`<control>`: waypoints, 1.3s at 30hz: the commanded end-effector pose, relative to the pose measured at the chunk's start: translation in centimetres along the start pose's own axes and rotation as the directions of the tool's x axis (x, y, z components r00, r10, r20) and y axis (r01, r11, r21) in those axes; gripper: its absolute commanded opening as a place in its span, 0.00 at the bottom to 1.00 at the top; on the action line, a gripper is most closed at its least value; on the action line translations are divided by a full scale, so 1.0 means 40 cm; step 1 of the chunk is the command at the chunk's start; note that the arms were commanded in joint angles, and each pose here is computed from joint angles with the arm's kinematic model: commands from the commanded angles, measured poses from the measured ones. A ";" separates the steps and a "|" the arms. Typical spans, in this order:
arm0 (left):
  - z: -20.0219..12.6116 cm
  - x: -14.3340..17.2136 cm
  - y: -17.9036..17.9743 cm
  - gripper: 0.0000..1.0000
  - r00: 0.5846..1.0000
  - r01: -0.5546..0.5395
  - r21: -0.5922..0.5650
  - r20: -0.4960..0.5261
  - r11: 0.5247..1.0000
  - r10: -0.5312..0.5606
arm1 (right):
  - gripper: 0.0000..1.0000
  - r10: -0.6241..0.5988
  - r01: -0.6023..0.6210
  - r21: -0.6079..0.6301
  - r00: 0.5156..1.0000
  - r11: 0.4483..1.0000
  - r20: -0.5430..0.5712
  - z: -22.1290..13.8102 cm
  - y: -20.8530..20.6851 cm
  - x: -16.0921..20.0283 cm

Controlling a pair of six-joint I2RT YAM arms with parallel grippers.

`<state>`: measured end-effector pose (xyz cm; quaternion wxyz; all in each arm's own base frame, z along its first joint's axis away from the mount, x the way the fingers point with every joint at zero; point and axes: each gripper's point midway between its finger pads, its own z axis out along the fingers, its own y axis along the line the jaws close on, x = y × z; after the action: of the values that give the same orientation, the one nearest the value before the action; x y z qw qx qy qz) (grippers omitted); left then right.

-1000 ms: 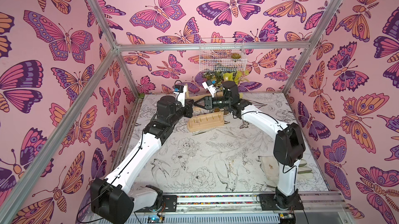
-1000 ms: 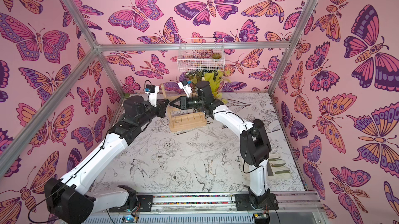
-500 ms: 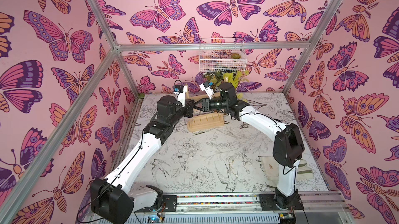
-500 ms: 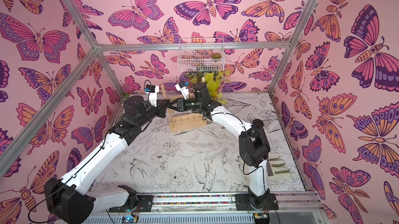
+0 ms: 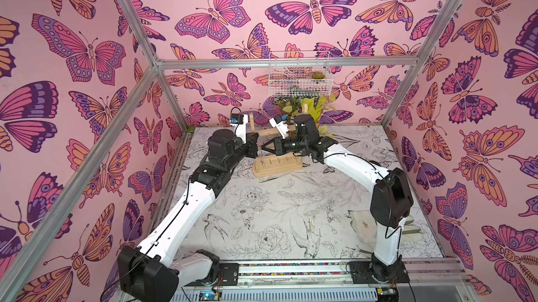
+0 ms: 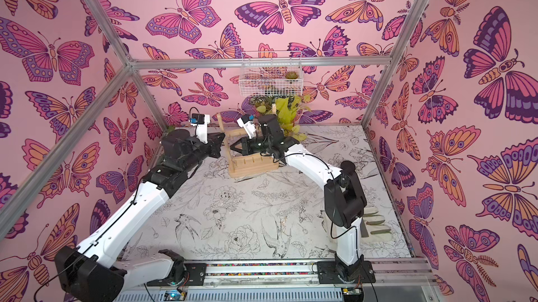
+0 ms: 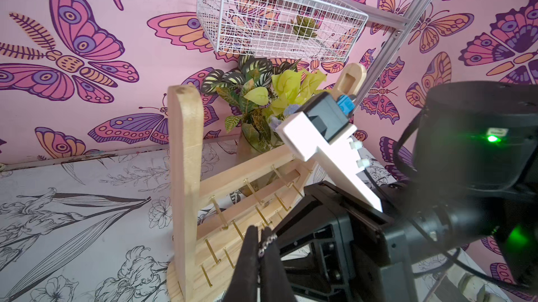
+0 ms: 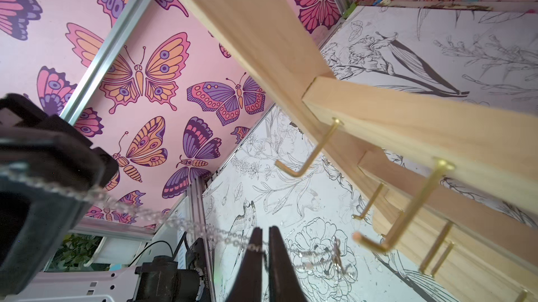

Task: Hang the necklace on the jewelry display stand
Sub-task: Hang the necklace on the stand.

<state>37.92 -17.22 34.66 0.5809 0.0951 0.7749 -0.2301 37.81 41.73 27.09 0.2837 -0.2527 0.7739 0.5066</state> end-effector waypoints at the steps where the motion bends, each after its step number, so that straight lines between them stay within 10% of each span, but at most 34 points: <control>1: -0.006 0.015 0.037 0.00 1.000 -0.007 -0.067 -0.018 0.998 0.006 | 0.07 -0.070 0.067 0.049 0.997 0.997 0.044 -0.041 0.027 -0.032; 39: 0.072 0.073 0.111 0.00 0.995 -0.018 -0.172 -0.103 0.985 0.000 | 0.00 -0.240 0.214 0.234 0.967 0.948 0.085 -0.025 0.027 -0.091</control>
<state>40.86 -15.56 28.87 0.5339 0.0629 0.8271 -0.1640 39.12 41.05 30.25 0.4012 -0.2732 0.7776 0.3996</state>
